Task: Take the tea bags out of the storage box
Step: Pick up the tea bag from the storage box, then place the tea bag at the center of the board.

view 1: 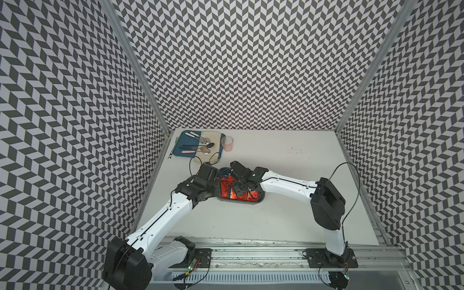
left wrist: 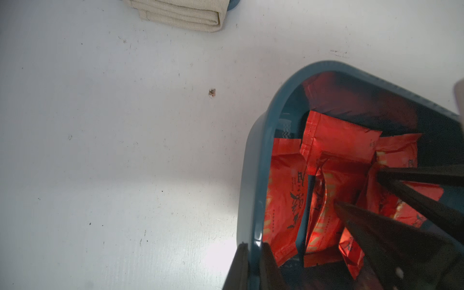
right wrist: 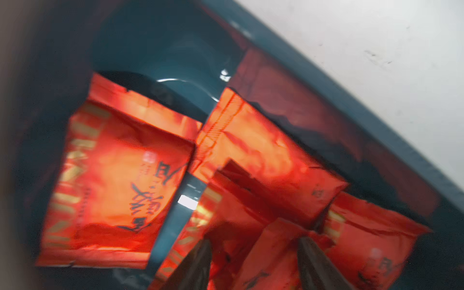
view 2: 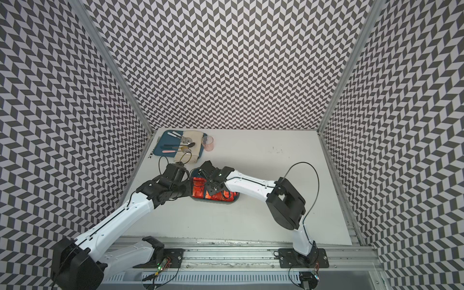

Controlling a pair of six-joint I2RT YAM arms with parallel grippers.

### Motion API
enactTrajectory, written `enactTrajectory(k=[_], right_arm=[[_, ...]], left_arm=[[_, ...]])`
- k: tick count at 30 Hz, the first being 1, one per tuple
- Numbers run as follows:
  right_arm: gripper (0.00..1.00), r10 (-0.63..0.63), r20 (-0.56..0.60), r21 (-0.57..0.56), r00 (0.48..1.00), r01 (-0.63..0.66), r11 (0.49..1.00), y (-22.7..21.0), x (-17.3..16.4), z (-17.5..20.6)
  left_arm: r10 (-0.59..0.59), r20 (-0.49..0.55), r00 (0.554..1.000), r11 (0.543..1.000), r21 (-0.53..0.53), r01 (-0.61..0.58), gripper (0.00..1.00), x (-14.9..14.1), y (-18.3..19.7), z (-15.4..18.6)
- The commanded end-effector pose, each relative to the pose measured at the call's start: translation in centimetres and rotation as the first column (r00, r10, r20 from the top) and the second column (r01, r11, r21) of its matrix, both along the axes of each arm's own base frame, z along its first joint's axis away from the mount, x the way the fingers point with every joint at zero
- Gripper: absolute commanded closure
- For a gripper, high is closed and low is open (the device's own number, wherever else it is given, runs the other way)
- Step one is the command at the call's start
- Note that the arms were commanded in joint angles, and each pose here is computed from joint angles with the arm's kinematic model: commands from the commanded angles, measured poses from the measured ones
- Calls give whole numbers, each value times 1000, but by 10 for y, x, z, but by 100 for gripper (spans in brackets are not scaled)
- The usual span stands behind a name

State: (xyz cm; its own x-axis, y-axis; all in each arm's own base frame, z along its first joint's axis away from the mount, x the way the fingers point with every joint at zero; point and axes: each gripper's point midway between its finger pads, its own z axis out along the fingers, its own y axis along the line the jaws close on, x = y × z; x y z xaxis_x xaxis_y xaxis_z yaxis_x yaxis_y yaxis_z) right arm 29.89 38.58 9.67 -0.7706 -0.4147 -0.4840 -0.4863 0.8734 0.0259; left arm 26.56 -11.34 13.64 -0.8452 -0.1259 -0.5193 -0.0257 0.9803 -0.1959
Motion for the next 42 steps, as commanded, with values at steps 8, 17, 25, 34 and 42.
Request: enactTrajectory(k=[8, 17, 25, 34, 42], right_arm=[[67, -14, 0, 22, 1000, 14, 1000, 2, 0, 6], [93, -3, 31, 118, 1000, -1, 993, 10, 1, 44], [99, 18, 86, 262, 996, -40, 964, 18, -1, 101], [99, 44, 211, 644, 976, -173, 745, -24, 20, 186], [99, -131, 237, 798, 963, -116, 591, -110, 50, 153]], left_arm=[[-3, 48, 999, 999, -33, 4, 100, 7, -7, 10], [-3, 47, 999, 999, -31, 5, 100, 7, -7, 9], [33, 43, 999, 999, -5, -33, 100, 8, 1, 7], [155, 32, 987, 985, 78, -157, 100, 12, 27, 4], [313, 140, 940, 948, 17, -318, 100, 18, 73, 34]])
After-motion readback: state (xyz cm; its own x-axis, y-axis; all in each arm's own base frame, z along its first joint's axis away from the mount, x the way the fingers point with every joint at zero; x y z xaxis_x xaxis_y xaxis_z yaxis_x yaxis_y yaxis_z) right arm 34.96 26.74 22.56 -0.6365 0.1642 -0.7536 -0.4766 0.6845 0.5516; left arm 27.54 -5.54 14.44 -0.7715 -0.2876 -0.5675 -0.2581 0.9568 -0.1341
